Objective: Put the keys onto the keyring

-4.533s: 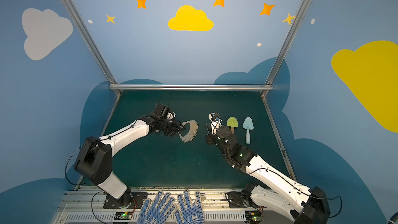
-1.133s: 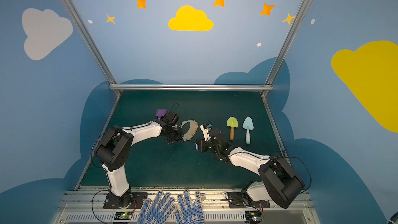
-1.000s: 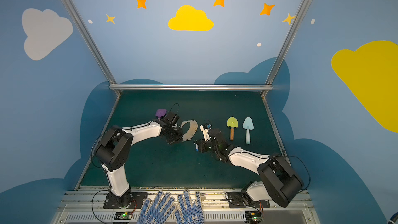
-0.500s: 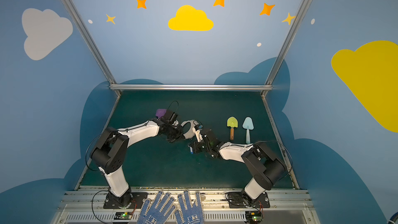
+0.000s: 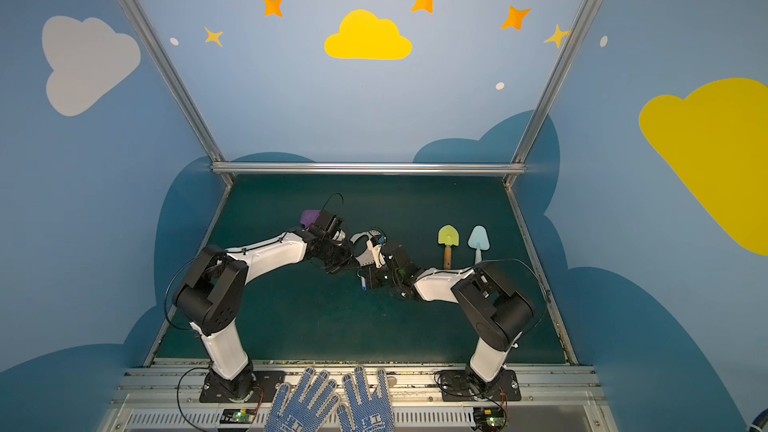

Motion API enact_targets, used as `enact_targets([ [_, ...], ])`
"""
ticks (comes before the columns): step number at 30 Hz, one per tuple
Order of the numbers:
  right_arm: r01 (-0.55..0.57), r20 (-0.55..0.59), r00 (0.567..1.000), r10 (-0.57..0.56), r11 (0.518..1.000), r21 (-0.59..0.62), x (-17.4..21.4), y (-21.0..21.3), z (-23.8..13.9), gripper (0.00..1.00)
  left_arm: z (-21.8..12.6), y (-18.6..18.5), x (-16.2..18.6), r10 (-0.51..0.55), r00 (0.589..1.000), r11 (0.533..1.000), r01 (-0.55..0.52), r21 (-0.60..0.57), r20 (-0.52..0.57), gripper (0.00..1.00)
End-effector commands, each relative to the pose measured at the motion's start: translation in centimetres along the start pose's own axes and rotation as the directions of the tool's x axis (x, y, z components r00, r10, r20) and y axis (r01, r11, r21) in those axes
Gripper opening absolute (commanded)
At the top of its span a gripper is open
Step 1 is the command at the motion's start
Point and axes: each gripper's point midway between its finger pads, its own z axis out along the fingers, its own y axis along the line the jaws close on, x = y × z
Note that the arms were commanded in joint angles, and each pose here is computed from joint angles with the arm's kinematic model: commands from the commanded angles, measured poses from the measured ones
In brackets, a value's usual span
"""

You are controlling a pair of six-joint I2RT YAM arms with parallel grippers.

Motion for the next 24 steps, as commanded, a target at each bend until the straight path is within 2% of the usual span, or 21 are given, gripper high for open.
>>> enact_targets([
  [1, -0.010, 0.038, 0.999, 0.010, 1.000, 0.013, -1.4, -0.2, 0.2, 0.00, -1.1, -1.2, -0.1, 0.008, 1.000, 0.999, -0.008, 0.049, 0.014, 0.04],
  [13, -0.062, 0.135, 0.989, 0.054, 0.997, 0.053, -3.7, -1.7, -0.7, 0.00, -0.8, -1.1, 0.8, -0.002, 1.000, 0.997, 0.003, 0.073, -0.015, 0.04],
  [19, -0.047, 0.160, 0.986, 0.043, 0.999, 0.018, -4.4, -0.9, -1.0, 0.00, -0.6, -0.9, 1.1, -0.001, 1.000, 0.997, 0.002, 0.072, -0.023, 0.04],
  [24, -0.038, 0.133, 0.990, 0.041, 0.999, -0.020, -3.8, -0.2, -0.7, 0.00, -0.7, -1.0, 0.9, 0.002, 1.000, 0.997, -0.001, 0.075, -0.013, 0.04],
])
